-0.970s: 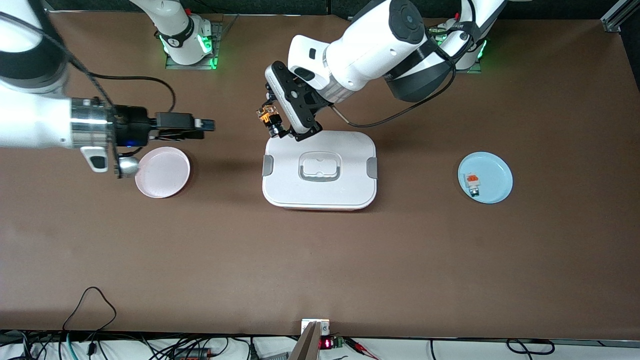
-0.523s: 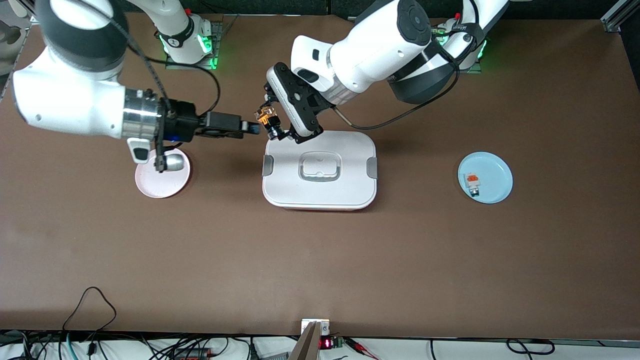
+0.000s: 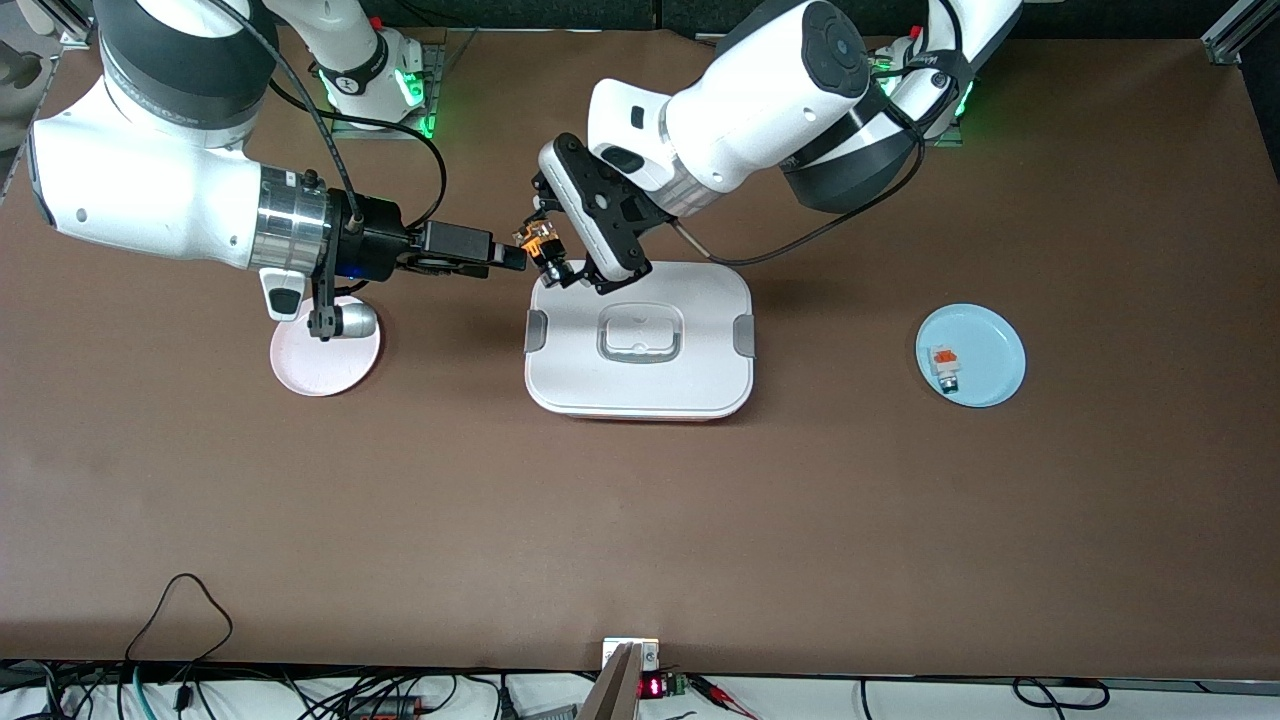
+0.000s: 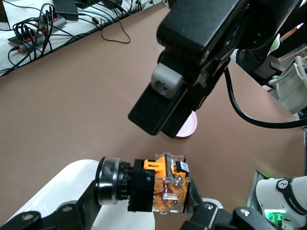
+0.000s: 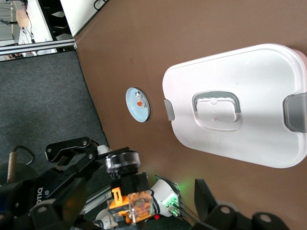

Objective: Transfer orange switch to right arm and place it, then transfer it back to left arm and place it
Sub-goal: 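Lift the switch with the left gripper while the right gripper approaches, then carry the switch above the box toward the right gripper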

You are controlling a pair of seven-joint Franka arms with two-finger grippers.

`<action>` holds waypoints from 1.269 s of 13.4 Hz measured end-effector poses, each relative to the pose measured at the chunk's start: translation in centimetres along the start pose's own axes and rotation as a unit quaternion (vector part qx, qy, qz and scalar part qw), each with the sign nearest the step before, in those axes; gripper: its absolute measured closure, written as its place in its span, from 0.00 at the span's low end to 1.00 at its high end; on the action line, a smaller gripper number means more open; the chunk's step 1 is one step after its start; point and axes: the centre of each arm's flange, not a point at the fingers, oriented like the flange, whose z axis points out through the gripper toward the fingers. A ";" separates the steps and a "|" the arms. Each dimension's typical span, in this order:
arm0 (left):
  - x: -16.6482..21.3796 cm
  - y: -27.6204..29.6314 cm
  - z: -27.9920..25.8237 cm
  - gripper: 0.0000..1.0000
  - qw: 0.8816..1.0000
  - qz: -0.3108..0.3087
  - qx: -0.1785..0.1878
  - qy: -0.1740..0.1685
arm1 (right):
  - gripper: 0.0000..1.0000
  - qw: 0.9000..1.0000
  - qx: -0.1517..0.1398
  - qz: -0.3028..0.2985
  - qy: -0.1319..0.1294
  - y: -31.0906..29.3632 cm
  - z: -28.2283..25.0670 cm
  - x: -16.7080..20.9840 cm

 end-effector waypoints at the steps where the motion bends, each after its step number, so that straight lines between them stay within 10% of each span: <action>1: 0.0 0.0 0.0 0.26 1.000 0.000 0.000 0.000 | 0.00 1.000 0.000 0.000 0.000 0.0 0.0 0.0; 17: 0.1 -1.1 -0.6 0.26 1.000 -0.006 0.005 0.003 | 0.00 0.999 -0.032 -0.039 0.003 -2.1 1.1 -1.5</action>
